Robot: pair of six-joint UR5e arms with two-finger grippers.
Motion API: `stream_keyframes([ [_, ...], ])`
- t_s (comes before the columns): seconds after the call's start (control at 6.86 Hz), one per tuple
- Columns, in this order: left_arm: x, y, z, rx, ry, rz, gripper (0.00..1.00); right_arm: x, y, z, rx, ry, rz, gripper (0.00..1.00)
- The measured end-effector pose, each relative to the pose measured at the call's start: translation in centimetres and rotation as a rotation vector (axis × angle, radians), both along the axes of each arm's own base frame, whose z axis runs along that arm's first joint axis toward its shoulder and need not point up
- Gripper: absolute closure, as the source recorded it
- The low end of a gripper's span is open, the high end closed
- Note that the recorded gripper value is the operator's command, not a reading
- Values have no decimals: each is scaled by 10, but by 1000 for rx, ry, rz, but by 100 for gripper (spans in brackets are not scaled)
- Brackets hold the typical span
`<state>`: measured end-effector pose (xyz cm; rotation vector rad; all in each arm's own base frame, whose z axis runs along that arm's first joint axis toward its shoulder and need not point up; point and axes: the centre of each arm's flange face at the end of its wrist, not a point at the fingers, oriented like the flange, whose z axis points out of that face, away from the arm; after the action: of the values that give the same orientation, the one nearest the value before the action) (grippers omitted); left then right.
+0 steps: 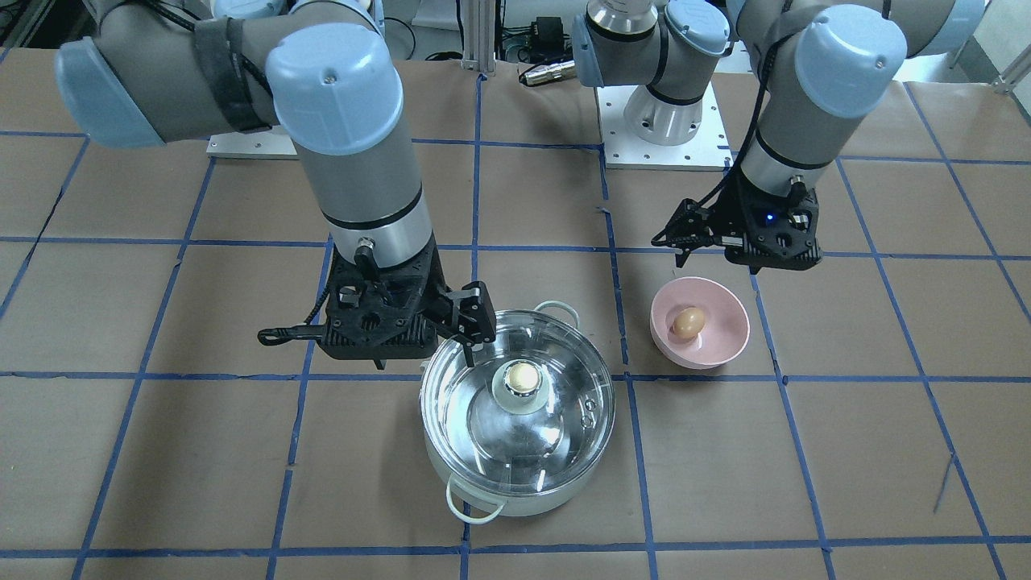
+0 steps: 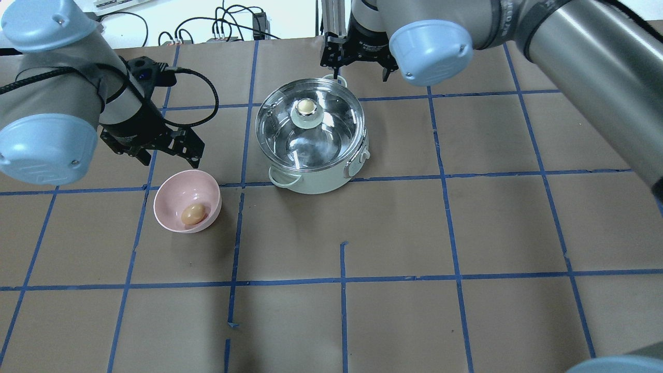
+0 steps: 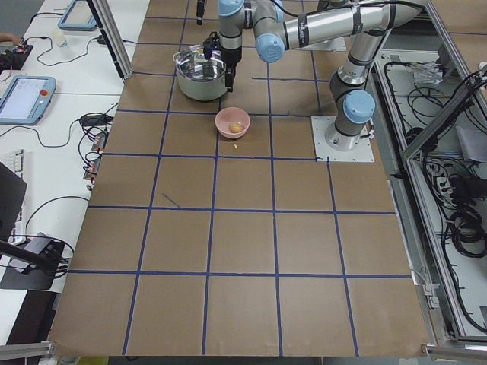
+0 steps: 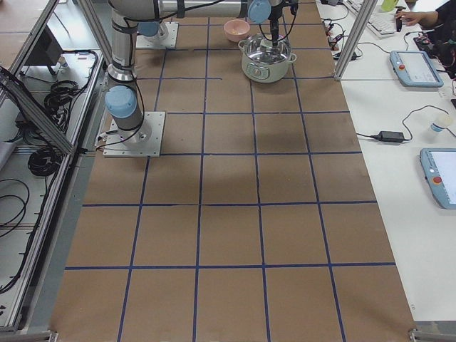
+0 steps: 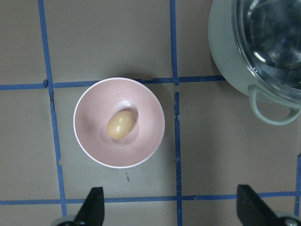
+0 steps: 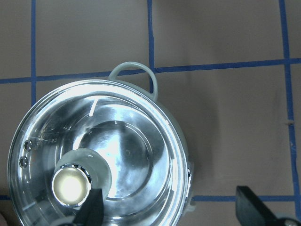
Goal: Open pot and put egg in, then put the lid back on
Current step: 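Lower the left gripper into the pink bowl while the right descends to the knob, then grasp the glass lid knob with the right gripper and lift it off the pot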
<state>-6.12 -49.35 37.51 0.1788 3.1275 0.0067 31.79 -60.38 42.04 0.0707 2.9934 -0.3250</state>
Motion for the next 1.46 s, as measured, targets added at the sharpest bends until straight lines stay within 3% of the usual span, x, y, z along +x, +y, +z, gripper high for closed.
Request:
stream_keyframes([
  [0.73, 28, 5, -90, -72, 23, -54, 0, 72, 7, -43, 0, -66, -109, 3],
  [1.02, 29, 4, -108, -77, 17, -121, 1, 84, 11, -49, 2, -72, -114, 17],
  [1.46, 30, 0, -118, -82, 14, -153, 2, 93, 13, -62, -9, -75, -97, 38],
])
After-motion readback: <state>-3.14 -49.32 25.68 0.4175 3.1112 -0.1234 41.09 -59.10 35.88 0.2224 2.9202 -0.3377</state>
